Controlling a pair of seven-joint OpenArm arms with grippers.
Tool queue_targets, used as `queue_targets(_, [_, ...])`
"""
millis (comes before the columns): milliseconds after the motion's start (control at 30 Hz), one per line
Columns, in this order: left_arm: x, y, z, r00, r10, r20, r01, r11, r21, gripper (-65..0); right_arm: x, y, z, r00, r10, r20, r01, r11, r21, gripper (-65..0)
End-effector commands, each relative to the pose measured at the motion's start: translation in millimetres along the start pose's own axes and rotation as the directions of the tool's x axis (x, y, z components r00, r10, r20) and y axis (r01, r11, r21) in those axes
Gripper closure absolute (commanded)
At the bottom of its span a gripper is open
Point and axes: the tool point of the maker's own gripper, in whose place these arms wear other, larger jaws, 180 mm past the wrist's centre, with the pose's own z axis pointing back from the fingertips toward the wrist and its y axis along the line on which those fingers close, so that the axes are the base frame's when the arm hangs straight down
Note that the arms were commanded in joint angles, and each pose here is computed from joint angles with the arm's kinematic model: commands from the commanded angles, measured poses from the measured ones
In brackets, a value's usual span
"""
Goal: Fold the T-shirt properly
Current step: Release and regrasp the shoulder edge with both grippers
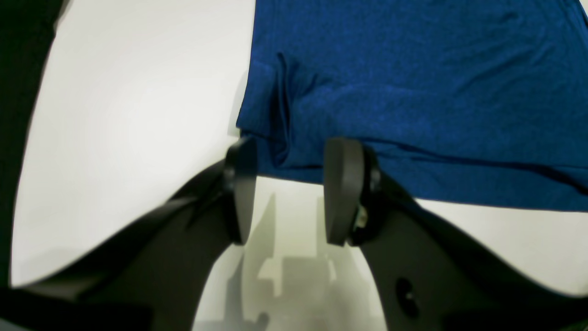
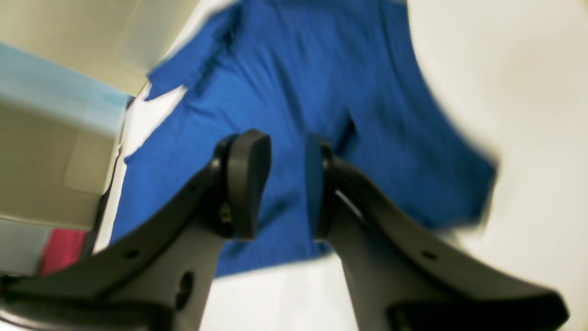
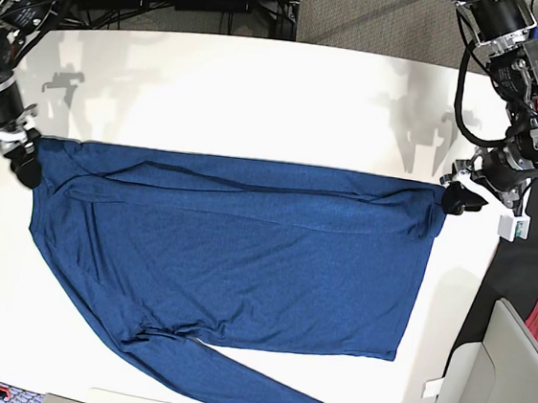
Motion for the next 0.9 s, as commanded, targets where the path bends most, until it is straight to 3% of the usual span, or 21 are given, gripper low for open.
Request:
queue_targets(0, [7.9,-4.6,1.7,1.000,-0.008,0.025,0.009,1.000,-0.017,-24.2,13.0,2.5,5.1,0.999,0.047,0.029,-0.046,0.999,-0.006,-17.7])
queue_targets(267, [-12.5,-1.1,-11.2,0.998,0.050,-0.024,-0.051,0.998,-0.025,-24.4,6.6,-21.0,35.0,0.980,0.193,-0.052,-0.200,0.952,-0.232,-17.6])
queue_targets(600, [-39.5,16.2,-35.2,0.984,0.168,-0.053,-0.170,0.985,-0.020,-24.5,-1.6,-26.3,43.6,0.976,0.203,-0.081,-0.217,0.943,-0.251,-17.6])
queue_targets(867, [-27.5,-6.9,-47.2,0.978,0.207,-0.020,-0.208,0.975,-0.077,-24.5,-7.2,-26.1,42.9,0.979,0.187,-0.082,-0.202,0.947,-0.252,-17.6])
